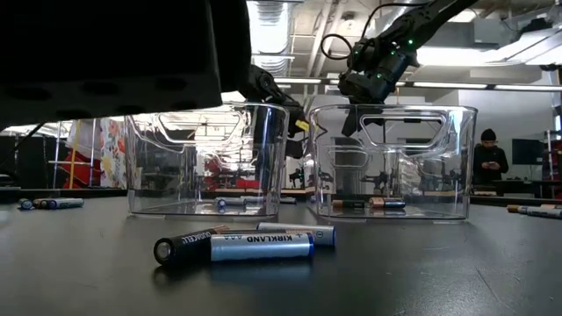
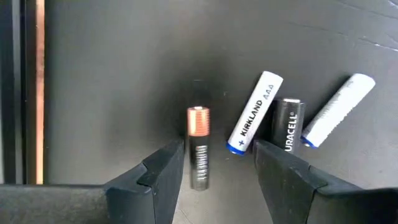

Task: Sort batteries
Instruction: Put the black battery into the right transparent bin, then put the white battery into the left transparent bin

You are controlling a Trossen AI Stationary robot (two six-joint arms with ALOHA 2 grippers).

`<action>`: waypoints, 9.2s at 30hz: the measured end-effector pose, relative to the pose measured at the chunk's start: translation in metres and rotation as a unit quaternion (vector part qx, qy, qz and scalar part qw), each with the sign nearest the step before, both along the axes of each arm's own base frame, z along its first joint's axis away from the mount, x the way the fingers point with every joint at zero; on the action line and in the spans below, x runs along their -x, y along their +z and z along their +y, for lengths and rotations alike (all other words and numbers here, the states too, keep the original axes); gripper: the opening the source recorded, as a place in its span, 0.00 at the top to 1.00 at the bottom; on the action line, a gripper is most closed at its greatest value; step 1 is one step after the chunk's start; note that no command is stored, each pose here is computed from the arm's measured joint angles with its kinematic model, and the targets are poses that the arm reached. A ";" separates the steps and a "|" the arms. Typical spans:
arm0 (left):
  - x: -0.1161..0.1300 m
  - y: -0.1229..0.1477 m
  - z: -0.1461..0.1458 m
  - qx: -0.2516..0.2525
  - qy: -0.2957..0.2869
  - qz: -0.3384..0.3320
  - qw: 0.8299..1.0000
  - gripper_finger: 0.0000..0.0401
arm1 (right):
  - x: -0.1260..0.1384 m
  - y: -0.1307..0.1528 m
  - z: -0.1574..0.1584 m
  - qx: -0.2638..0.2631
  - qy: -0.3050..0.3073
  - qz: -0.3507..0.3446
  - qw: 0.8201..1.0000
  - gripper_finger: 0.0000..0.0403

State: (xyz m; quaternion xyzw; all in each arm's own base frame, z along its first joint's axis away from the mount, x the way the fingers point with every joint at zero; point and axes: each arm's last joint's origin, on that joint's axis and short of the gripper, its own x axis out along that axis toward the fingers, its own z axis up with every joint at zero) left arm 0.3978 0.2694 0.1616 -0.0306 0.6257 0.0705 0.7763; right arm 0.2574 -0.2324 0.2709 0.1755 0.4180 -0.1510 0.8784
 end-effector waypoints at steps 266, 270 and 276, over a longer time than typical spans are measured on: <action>0.240 0.091 -0.053 -0.146 0.154 -0.276 0.937 0.76 | -0.187 -0.089 -0.014 -0.005 0.142 0.185 0.972 0.58; 0.241 0.091 -0.052 -0.147 0.157 -0.275 0.937 0.76 | -0.191 -0.095 -0.019 0.002 0.138 0.173 0.975 0.60; 0.242 0.090 -0.052 -0.148 0.155 -0.274 0.938 0.76 | -0.192 -0.112 -0.021 -0.027 0.145 0.170 0.974 0.62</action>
